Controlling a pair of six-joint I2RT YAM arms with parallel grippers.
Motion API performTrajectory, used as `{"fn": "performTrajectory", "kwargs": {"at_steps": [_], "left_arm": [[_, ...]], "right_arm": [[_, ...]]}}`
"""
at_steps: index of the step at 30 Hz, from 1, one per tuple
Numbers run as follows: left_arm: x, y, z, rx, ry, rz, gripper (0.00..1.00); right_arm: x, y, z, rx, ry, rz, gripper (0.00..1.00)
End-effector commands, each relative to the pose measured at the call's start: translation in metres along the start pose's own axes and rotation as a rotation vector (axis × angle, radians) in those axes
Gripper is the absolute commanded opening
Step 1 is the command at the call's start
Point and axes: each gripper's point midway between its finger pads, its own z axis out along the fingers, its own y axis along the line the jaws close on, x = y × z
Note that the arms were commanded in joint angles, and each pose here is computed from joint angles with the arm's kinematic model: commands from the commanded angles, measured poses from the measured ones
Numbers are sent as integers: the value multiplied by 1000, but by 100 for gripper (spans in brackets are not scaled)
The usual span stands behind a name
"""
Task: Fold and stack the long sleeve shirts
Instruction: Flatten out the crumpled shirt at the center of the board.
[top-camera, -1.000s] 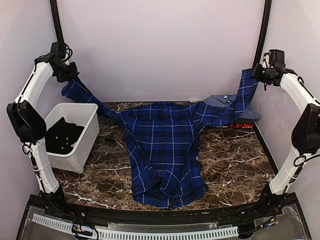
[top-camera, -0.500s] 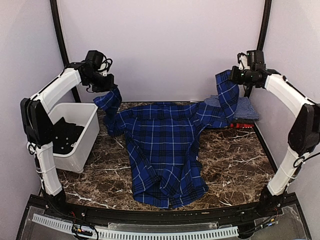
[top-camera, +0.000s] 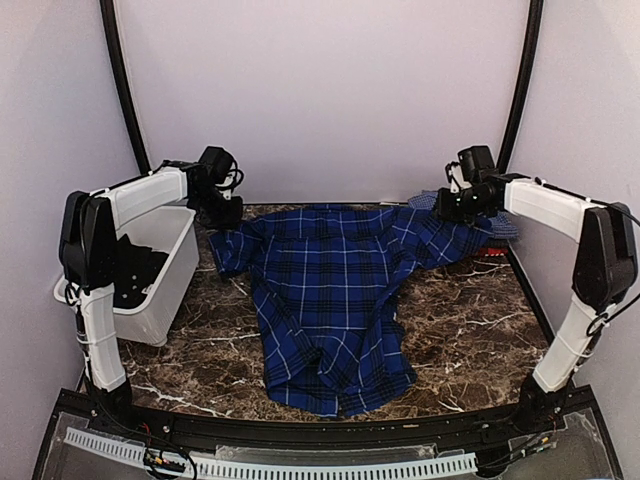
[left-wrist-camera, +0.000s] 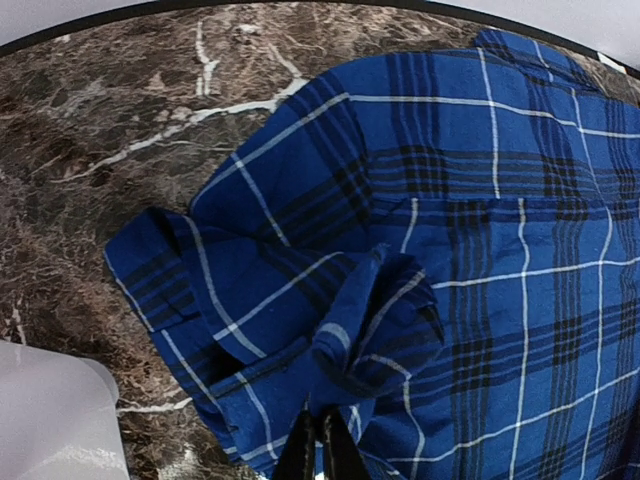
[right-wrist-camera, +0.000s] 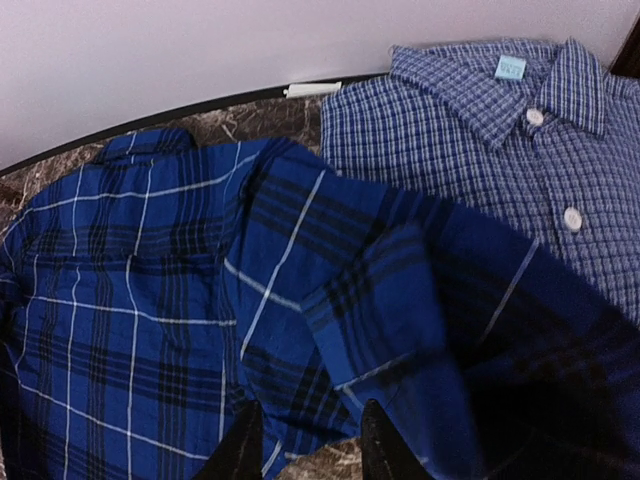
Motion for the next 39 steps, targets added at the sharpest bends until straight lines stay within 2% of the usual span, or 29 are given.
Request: {"fn": "performTrajectory", "kwargs": {"at_steps": [1,3,5,9,10,12,15,19,25,33,39], "left_arm": [[2,27,-4,-153,-21,-62,4],[3,36,-4,-201,-24,-81,5],[7,39,-2,-215,-15,-96,12],[11,25,-8,-155,-4,-90,31],[8,20,-16,-139,-22,-84,40],[7,8,-28,-103,-47,-62,50],[13,-12,-44,-59,-59,-37,58],[36,-32,-66,-37,-58,-21,61],[92,-58,-101,24,-42,-44,61],[201,-110,-116,129,65,-36,61],[250,-146,-117,126,125,-37,60]], "right_arm": [[14,25,-27,-39,-33,-30,36],[33,33,-30,-56,-6,-39,38],[54,43,-35,-82,22,-52,40],[94,72,-50,-151,62,-94,45],[104,79,-55,-169,70,-100,45],[122,89,-64,-182,88,-108,45],[149,107,-82,-225,117,-112,46],[184,128,-105,-257,143,-117,46],[232,145,-140,-283,200,-108,45],[297,149,-165,-304,282,-86,44],[320,155,-165,-298,310,-86,44]]}}
